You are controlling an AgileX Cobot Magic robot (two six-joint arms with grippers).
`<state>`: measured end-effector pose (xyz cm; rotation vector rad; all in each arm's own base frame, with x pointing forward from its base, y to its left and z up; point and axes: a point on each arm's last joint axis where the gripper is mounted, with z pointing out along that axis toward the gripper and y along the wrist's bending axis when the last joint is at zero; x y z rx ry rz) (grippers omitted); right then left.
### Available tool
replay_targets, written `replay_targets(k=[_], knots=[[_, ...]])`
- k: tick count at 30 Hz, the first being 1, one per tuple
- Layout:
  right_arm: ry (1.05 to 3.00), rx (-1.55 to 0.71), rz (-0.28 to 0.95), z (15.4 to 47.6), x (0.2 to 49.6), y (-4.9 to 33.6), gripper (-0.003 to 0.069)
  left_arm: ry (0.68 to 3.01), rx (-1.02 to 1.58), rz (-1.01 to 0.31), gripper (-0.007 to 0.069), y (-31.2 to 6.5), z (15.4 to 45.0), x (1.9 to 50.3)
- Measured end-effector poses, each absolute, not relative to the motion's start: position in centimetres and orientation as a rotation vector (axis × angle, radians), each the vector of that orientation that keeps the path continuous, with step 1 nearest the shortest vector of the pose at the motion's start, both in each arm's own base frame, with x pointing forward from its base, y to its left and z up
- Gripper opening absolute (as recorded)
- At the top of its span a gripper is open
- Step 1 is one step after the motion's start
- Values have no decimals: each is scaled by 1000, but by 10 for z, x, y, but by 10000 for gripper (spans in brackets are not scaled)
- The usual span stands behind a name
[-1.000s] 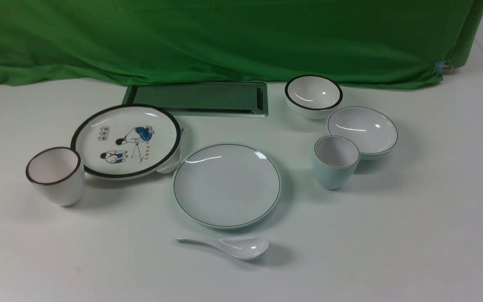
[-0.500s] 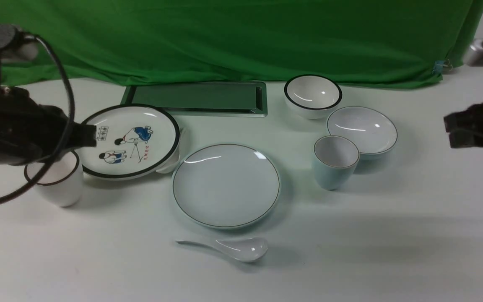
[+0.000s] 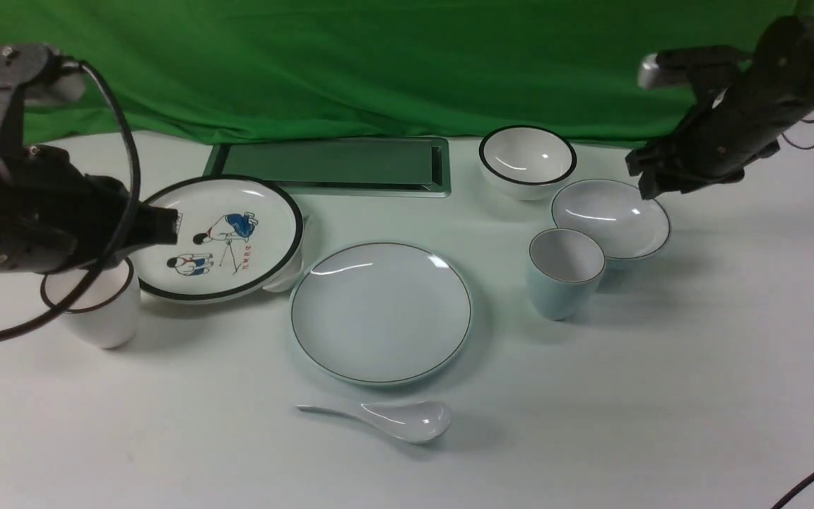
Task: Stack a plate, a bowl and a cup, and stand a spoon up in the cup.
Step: Use the right arm to grab a blue rice bowl, then use the right arm to put the blue rice bowl into the blue large plate in the middle
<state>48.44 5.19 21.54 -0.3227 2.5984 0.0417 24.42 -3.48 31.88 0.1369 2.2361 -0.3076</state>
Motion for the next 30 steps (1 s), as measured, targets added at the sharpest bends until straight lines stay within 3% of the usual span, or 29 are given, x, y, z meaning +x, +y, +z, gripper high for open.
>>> replay_targets(k=[5,11,15,20,21,25,28,29,30], knots=[[2655,-328,17,184,497,54,287,2236,136,-310,-29,-35,319,244],[2651,-329,23,186,498,56,98,2248,144,-315,-29,-35,318,243],[2649,-333,22,203,495,55,76,2261,149,-320,-29,-36,317,242],[2640,-339,43,254,482,55,76,2290,159,-344,-29,-37,315,240],[2599,-347,111,277,475,62,76,2290,153,-359,-29,-38,316,240],[2517,-449,272,310,457,103,76,2298,141,-402,-29,-41,316,239],[2502,-626,370,302,441,169,76,2314,154,-425,-29,-42,315,237],[2503,-639,373,300,440,173,76,2315,154,-425,-29,-42,315,237],[2524,-733,388,280,434,206,76,2318,158,-431,-29,-43,315,237]])
